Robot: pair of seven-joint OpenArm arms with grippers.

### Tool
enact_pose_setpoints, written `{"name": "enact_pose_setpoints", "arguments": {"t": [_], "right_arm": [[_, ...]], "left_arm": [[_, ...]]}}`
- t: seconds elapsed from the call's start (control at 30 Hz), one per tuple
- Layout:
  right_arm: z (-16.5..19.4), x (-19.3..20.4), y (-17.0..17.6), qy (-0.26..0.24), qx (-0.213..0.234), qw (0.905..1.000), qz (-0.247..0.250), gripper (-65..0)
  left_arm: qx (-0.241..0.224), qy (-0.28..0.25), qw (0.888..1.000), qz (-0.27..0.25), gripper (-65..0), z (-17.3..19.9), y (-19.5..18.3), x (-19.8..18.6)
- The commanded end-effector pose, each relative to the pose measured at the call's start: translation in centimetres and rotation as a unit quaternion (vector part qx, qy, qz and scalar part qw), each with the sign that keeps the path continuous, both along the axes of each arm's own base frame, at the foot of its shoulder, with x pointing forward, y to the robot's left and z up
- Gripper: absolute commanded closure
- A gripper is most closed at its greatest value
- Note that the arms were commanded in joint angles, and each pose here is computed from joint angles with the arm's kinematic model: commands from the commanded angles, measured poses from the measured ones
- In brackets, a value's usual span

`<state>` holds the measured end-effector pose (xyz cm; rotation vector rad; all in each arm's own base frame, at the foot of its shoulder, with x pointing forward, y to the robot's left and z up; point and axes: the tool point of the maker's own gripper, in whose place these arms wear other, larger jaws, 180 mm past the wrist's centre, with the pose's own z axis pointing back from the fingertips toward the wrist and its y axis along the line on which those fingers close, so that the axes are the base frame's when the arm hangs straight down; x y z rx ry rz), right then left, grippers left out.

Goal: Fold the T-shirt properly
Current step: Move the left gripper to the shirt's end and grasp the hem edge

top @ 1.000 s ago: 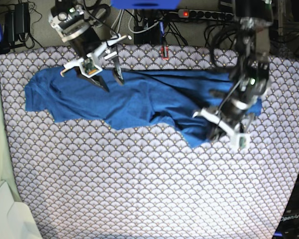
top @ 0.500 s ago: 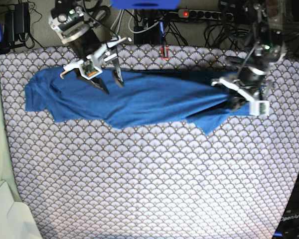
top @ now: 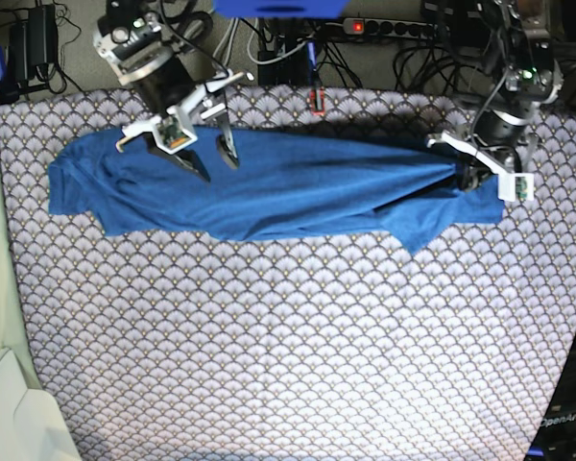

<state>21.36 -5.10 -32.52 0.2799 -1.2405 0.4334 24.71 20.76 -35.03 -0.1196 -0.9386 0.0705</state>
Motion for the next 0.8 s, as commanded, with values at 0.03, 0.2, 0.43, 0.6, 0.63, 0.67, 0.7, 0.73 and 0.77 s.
{"name": "enact_pose_setpoints", "arguments": {"t": [0.03, 0.2, 0.43, 0.6, 0.63, 0.67, 0.7, 0.73, 0.77], "right_arm": [[1.3, 0.3, 0.2, -0.023, 0.014, 0.9996, 0.002, -25.8], [1.3, 0.3, 0.2, -0.023, 0.014, 0.9996, 0.002, -25.8], [1.3, 0.3, 0.2, -0.023, 0.014, 0.9996, 0.002, -25.9], [1.3, 0.3, 0.2, -0.023, 0.014, 0.9996, 0.002, -25.9], [1.3, 0.3, 0.2, -0.023, 0.014, 0.9996, 0.002, -25.9], [1.3, 0.3, 0.2, -0.023, 0.014, 0.9996, 0.002, -25.9], [1.3, 0.3, 0.2, -0.023, 0.014, 0.9996, 0.002, -25.9], [1.3, 0.3, 0.2, -0.023, 0.014, 0.9996, 0.001, -25.9], [1.3, 0.3, 0.2, -0.023, 0.014, 0.9996, 0.001, -25.9]], "left_arm": [[0.002, -0.011, 1.000, 0.001, -0.4, 0.4, 0.4, 0.3], [-0.004, 0.011, 1.000, 0.008, -0.5, -1.1, 0.7, -0.1], [-0.006, 0.020, 1.000, 0.011, -21.5, -1.7, 0.7, -0.5], [-0.008, 0.014, 1.000, 0.008, -43.9, -1.3, 0.6, -0.4], [-0.009, 0.013, 1.000, 0.009, -46.9, -1.4, 0.5, -0.6], [-0.009, 0.013, 1.000, 0.008, -49.8, -1.3, 0.5, -0.7], [-0.008, 0.006, 1.000, 0.006, -52.1, -0.8, 0.4, -0.5], [-0.007, -0.003, 1.000, 0.003, -53.4, -0.2, 0.2, -0.3], [-0.007, -0.012, 1.000, -0.001, -53.9, 0.4, -0.2, -0.1]]}}
